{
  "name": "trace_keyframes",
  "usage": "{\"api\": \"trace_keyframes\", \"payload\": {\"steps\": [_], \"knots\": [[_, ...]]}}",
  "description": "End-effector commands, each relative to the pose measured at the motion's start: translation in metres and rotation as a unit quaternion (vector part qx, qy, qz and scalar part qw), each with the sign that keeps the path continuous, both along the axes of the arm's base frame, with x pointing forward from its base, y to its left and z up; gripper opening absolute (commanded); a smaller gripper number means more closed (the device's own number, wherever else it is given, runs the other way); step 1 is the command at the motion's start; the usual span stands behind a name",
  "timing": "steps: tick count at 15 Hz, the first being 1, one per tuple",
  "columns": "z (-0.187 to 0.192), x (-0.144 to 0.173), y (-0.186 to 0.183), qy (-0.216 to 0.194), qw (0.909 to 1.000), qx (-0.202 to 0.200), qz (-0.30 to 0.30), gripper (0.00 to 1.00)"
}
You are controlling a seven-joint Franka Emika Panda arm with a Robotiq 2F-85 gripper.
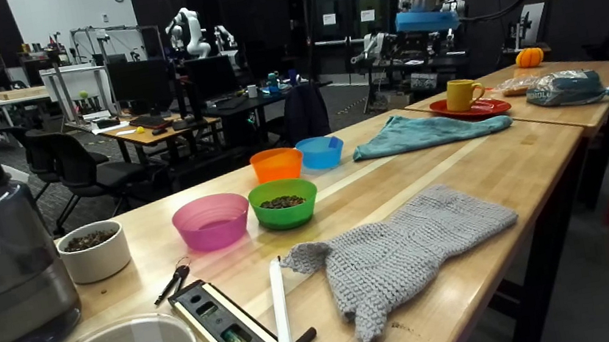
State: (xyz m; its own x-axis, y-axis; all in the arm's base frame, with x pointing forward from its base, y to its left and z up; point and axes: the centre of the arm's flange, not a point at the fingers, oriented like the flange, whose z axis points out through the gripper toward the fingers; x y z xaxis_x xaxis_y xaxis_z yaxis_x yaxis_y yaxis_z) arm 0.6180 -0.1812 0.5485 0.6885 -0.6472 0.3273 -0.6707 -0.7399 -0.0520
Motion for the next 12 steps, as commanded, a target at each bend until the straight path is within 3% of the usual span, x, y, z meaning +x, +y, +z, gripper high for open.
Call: {"api": "trace_keyframes", "payload": {"steps": [1, 12], "knots": [[0.001, -0.056, 0.026, 0.027, 0.9973, 0.004, 0.068, 1.0], [-0.008, -0.185, 0.025, 0.108, 0.9752, 0.01, 0.193, 1.0]]}}
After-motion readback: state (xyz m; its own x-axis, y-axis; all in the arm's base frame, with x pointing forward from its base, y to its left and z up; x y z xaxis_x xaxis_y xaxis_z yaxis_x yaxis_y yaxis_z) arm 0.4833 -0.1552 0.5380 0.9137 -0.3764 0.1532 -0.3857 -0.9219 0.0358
